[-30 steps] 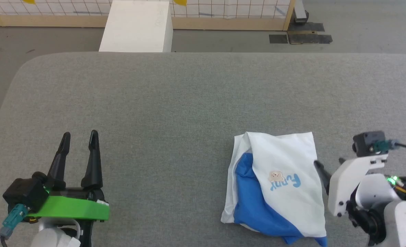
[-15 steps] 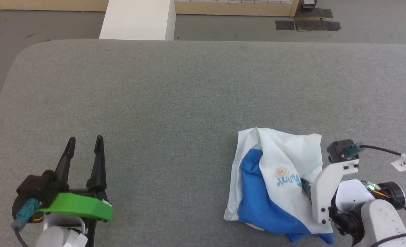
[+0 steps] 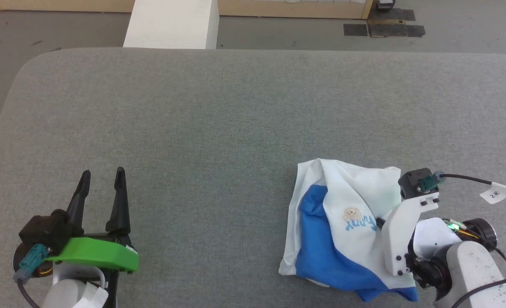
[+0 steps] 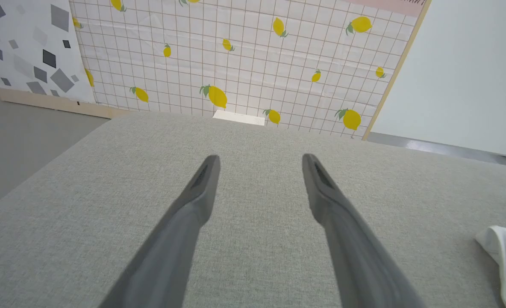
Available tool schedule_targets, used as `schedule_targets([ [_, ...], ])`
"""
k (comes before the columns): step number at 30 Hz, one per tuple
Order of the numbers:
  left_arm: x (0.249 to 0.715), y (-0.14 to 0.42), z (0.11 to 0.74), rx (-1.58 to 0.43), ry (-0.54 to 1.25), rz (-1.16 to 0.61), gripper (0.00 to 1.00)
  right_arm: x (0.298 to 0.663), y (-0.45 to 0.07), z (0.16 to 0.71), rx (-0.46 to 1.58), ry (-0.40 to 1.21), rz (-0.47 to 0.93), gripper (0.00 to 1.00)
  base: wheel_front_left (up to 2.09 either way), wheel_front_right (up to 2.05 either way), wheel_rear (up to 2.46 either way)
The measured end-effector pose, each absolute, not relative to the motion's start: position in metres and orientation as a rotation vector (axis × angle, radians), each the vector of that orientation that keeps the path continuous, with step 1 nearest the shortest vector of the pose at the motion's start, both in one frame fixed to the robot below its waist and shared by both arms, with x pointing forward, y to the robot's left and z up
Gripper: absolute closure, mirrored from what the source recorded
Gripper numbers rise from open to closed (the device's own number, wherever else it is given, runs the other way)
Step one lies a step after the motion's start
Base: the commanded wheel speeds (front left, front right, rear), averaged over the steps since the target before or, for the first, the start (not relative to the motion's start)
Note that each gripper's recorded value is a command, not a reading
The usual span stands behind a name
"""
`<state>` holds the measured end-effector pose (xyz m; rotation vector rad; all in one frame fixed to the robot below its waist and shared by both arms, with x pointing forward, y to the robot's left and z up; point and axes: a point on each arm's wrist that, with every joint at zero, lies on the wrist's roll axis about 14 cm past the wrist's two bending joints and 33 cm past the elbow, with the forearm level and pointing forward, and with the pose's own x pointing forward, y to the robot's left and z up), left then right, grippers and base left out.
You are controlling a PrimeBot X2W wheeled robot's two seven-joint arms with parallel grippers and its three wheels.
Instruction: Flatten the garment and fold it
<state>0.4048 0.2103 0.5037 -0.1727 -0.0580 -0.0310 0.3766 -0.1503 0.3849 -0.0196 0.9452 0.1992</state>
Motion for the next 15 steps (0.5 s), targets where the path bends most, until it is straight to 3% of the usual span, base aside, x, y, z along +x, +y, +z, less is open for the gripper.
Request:
schedule_targets([
  [7, 0.414, 0.196, 0.512, -0.194, -0.084, -0.069, 0.0, 0.371, -0.188, 0.405, -0.149, 0.933, 0.18, 1.0, 0.0, 0.0, 0.0],
  [15, 0.438, 0.151, 0.509, -0.244, -0.079, -0.188, 0.0, 0.348, -0.274, 0.423, -0.239, 0.989, -0.003, 1.0, 0.0, 0.0, 0.0],
])
